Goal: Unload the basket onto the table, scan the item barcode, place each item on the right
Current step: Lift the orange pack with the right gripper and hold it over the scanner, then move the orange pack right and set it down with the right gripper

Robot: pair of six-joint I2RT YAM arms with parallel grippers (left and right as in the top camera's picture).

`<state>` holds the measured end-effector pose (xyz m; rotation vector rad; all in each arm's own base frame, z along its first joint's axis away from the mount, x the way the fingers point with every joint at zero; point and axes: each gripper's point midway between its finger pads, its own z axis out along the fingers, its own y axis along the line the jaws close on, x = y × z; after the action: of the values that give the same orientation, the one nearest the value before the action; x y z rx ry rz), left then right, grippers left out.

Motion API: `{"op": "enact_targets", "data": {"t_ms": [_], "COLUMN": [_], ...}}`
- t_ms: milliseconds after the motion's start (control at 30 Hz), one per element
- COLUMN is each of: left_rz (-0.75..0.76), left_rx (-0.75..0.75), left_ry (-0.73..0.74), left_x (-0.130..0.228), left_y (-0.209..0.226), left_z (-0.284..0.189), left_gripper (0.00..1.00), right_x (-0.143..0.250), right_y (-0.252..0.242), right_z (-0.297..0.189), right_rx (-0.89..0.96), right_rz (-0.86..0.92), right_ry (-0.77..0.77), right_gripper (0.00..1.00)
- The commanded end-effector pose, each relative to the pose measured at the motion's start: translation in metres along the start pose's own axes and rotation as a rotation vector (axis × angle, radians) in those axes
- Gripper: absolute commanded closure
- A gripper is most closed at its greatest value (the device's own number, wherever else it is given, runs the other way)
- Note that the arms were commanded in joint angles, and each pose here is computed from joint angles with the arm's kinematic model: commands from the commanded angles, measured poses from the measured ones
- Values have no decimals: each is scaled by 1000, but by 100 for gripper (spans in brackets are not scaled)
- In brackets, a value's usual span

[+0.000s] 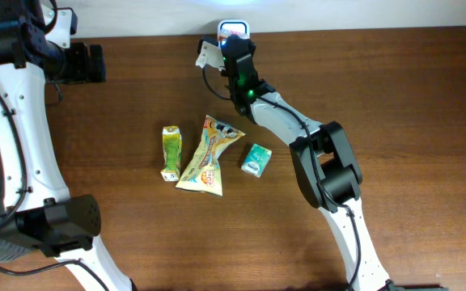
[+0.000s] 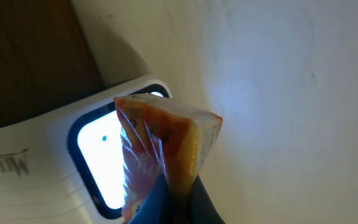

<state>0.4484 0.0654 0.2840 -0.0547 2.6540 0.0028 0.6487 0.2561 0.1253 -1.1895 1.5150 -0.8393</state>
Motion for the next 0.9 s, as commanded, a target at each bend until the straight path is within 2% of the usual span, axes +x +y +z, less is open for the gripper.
{"op": "enact_targets", "data": {"t_ms": [0,100,233,300,400,467,533,567,600,633,767,867], "left_rz": [5,5,4,4,5,5,5,5,5,5,5,5], "left_rx": [2,2,2,2,2,2,2,2,2,2,2,2], "left_ry": [0,0,0,0,0,0,0,0,0,0,0,0], "left_x": [0,0,0,0,0,0,0,0,0,0,0,0], "left_y": [3,3,3,3,3,3,3,3,3,3,3,3], "left_z": [1,1,1,1,1,1,1,1,1,1,1,1], "left_gripper": [1,1,1,1,1,1,1,1,1,1,1,1], "right_x": [-3,-14,-23,-24,-20,-24,-21,-8,3,39,166,231], "right_y": [-3,-21,-72,-98,-131,-137,-135,-129,-125,-114,-68,-32], "right_z": [-1,-10,-35,-58,-105,-152,-205,-232,-241,-251,-259,-262], "right_rx": [21,45,85,54,-33,-213,-470,-620,-676,-709,-706,-684], "right_rz": [6,68,140,239,496,731,999,1134,1188,1298,1470,1549], "right_ry": [15,0,-6,12,45,33,48,107,155,325,783,963], "right_gripper": [96,96,96,96,96,96,96,96,96,96,96,96]}}
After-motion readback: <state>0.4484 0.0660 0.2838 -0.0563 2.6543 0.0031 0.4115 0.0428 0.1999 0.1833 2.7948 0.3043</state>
